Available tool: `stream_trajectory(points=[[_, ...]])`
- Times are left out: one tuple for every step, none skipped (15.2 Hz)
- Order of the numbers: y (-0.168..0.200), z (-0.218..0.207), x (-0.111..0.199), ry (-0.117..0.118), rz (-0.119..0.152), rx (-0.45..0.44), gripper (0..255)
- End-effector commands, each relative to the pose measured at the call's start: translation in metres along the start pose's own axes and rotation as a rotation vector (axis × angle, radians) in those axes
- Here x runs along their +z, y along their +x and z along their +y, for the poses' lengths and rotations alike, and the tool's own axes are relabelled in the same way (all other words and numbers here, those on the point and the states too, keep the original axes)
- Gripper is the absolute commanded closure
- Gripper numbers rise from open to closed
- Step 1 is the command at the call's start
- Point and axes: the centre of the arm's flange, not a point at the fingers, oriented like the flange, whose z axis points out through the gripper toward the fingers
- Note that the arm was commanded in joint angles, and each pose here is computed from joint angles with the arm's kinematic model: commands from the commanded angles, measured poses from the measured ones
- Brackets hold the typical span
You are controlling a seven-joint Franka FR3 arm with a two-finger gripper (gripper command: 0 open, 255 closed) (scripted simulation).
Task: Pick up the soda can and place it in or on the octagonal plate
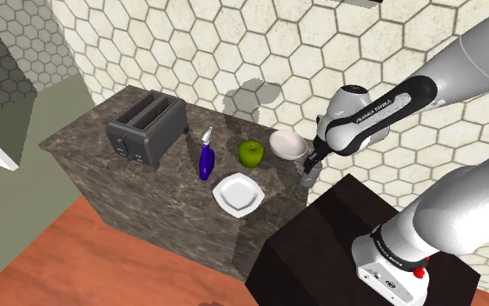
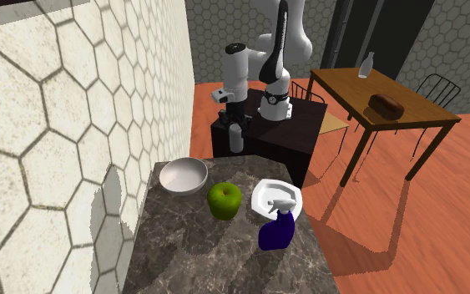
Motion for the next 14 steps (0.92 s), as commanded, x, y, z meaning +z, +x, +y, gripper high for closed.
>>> stream_trajectory(points=[[0.001,-0.001,-0.011,0.000,-0.001,0.000,255],[0.008,-0.012,-0.012,0.000,-0.001,0.000,255],[0.015,-0.023,-0.014,0.000,-0.001,0.000,255],[0.022,-0.034,-0.015,0.000,-0.001,0.000,255],[0.029,-0.045,-0.016,0.000,-0.001,0.000,255],[0.037,-0.056,-0.018,0.000,-0.001,0.000,255],[0.044,-0.067,-0.019,0.000,-0.001,0.000,255],[0.051,-0.078,-0.020,0.000,-0.001,0.000,255],[0.058,-0.089,-0.022,0.000,-0.001,0.000,255],[0.065,-0.100,-0.023,0.000,-0.001,0.000,255],[0.072,-0.111,-0.024,0.000,-0.001,0.000,255],[0.079,-0.122,-0.026,0.000,-0.001,0.000,255],[0.087,-0.133,-0.027,0.000,-0.001,0.000,255],[0.094,-0.145,-0.028,0.000,-0.001,0.000,255]])
